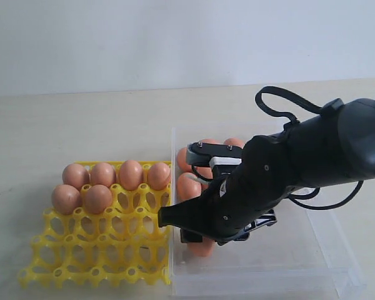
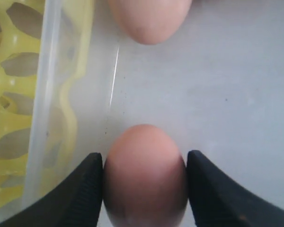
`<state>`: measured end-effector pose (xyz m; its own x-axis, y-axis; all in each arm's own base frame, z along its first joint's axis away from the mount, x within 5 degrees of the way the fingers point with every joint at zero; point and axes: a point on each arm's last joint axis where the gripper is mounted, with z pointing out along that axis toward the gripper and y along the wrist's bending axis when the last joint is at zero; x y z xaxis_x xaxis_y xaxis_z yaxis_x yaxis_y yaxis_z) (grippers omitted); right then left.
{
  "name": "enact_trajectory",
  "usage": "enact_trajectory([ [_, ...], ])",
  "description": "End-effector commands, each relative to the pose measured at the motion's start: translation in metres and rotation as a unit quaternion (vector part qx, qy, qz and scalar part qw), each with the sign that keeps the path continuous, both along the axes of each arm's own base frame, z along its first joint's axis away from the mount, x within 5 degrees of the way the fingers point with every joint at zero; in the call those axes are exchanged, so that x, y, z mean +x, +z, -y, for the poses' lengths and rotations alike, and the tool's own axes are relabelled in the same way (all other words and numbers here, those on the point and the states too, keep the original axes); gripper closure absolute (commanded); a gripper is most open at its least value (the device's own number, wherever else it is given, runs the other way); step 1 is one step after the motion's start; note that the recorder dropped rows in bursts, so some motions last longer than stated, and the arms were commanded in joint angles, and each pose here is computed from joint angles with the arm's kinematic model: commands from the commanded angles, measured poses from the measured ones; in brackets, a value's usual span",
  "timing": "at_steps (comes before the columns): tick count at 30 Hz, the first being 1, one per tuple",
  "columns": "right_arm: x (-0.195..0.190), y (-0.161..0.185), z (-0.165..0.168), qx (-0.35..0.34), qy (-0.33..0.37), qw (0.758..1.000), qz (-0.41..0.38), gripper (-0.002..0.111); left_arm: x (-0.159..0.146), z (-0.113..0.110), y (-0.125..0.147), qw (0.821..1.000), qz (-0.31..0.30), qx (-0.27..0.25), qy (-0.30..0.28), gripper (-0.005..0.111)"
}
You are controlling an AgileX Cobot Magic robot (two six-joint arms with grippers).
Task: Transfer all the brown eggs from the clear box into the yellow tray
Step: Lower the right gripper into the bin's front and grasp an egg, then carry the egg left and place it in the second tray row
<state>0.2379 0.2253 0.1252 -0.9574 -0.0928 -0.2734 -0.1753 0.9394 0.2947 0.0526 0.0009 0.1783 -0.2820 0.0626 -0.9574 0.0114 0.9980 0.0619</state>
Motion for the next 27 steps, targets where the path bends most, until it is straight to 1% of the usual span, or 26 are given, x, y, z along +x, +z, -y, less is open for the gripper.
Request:
enact_trajectory([
  [1,0.003,0.0,-0.001,-0.007,0.025,0.999,0.021,0.106,0.0,0.0,0.001,1.0,0.001,0.003,0.001,0.107],
  [2,0.003,0.003,-0.001,-0.009,0.033,0.999,0.028,0.108,0.0,0.0,0.001,1.0,0.001,0.003,0.001,0.107],
  [4,0.003,0.015,0.0,-0.005,0.045,0.998,0.049,0.108,0.0,0.0,0.001,1.0,0.001,0.003,0.001,0.107],
  [6,0.007,0.044,0.0,0.03,0.052,0.99,0.125,0.108,0.0,0.0,0.001,1.0,0.001,0.003,0.001,0.107],
  [7,0.011,0.066,-0.003,0.076,0.047,0.975,0.204,0.108,0.0,0.0,0.001,1.0,0.001,0.003,0.001,0.107],
  [8,0.012,0.077,-0.005,0.097,0.053,0.963,0.247,0.108,0.0,0.0,0.001,1.0,0.001,0.003,0.001,0.107],
  [9,0.013,0.087,-0.01,0.118,0.08,0.938,0.315,0.108,0.0,0.0,0.001,1.0,0.001,0.003,0.001,0.107],
  [10,0.012,0.088,-0.013,0.127,0.097,0.925,0.346,0.108,0.0,0.0,0.001,1.0,0.001,0.003,0.001,0.107],
  [11,0.012,0.085,-0.019,0.14,0.126,0.903,0.386,0.108,0.0,0.0,0.001,1.0,0.001,0.003,0.001,0.107],
  [12,0.014,0.077,-0.025,0.159,0.141,0.89,0.403,0.108,0.0,0.0,0.001,1.0,0.001,0.003,0.001,0.107],
  [13,0.015,0.073,-0.027,0.169,0.14,0.887,0.406,0.108,0.0,0.0,0.001,1.0,0.001,0.003,0.001,0.107],
  [15,0.018,0.054,-0.036,0.194,0.151,0.879,0.408,0.108,0.0,0.0,0.001,1.0,0.001,0.003,0.001,0.107],
  [17,0.02,0.036,-0.042,0.212,0.15,0.885,0.386,0.108,0.0,0.0,0.001,1.0,0.001,0.003,0.001,0.107],
  [20,0.022,0.014,-0.046,0.222,0.144,0.893,0.364,0.108,0.0,0.0,0.001,1.0,0.001,0.003,0.001,0.107],
  [23,0.023,0.004,-0.047,0.233,0.121,0.904,0.336,0.108,0.0,0.0,0.001,1.0,0.001,0.003,0.001,0.107],
  [27,0.022,-0.006,-0.051,0.244,0.121,0.912,0.306,0.108,0.0,0.0,0.001,1.0,0.001,0.003,0.001,0.107],
])
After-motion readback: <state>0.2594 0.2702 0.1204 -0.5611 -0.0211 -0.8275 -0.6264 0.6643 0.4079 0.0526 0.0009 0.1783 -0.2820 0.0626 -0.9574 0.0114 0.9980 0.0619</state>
